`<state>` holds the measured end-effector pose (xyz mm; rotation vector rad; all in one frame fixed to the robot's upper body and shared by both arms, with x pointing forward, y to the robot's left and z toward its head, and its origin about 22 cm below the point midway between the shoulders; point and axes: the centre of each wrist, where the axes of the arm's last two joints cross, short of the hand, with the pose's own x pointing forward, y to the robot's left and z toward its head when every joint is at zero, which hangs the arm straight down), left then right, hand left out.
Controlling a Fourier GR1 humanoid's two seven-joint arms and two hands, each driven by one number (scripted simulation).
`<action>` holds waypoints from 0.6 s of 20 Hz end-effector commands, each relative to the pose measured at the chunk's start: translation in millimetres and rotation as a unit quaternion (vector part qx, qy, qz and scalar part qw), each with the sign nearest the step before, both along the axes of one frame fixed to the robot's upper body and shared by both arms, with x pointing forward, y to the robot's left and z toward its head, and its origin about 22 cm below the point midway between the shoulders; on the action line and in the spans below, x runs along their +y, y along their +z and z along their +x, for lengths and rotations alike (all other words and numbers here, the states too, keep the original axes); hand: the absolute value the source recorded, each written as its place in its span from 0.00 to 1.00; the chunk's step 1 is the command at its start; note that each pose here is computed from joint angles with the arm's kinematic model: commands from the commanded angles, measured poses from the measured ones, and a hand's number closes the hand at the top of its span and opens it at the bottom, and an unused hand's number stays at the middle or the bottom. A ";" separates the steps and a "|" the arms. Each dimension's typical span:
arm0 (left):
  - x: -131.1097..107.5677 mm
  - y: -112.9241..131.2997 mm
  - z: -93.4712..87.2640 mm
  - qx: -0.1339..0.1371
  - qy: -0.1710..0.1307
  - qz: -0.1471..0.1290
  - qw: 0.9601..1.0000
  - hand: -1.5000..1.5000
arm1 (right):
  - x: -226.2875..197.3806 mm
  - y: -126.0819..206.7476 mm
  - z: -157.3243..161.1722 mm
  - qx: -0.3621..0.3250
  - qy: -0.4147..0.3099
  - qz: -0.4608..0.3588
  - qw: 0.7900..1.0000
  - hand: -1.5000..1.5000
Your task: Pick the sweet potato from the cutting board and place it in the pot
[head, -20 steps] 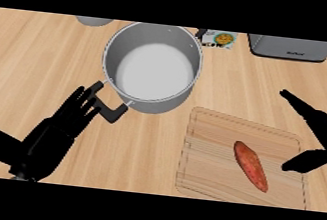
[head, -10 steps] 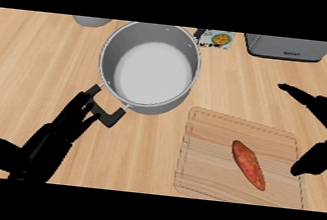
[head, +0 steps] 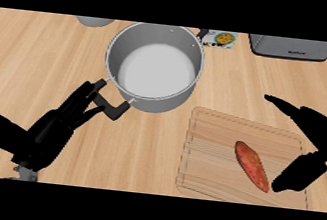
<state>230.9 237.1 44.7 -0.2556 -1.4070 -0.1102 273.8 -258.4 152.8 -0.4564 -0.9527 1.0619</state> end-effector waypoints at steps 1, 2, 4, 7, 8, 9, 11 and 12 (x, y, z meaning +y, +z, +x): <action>-17.3 -18.7 6.0 0.021 -0.023 0.012 0.999 0.50 | 2.7 -21.2 -2.7 0.008 -0.010 0.008 1.000 0.00; -2.2 -20.4 -0.7 0.037 -0.030 0.002 0.999 0.50 | 15.6 -31.9 -8.6 0.022 -0.009 0.005 1.000 0.00; -3.7 -15.8 17.0 0.049 -0.021 0.004 0.999 0.50 | 30.7 -15.9 -8.3 0.020 -0.001 -0.007 1.000 0.00; -10.5 -15.5 3.1 0.041 -0.018 0.016 0.999 0.50 | 16.7 -38.5 -21.4 0.018 0.006 -0.043 0.999 0.00; -23.2 -13.2 -0.3 0.037 -0.012 0.011 0.999 0.50 | 33.2 -33.0 -15.6 0.017 -0.014 -0.043 0.999 0.00; -7.5 -11.4 6.0 0.040 -0.021 0.014 0.999 0.50 | 31.8 -36.0 -17.0 0.019 -0.005 -0.068 0.997 0.00; 8.8 -27.7 8.5 0.031 -0.017 0.020 0.999 0.50 | 14.7 -46.4 -14.6 0.017 -0.009 -0.095 0.995 0.00; -11.7 -26.8 11.6 0.047 -0.018 0.014 0.999 0.50 | 24.2 -53.9 -19.9 0.008 -0.007 -0.103 0.995 0.00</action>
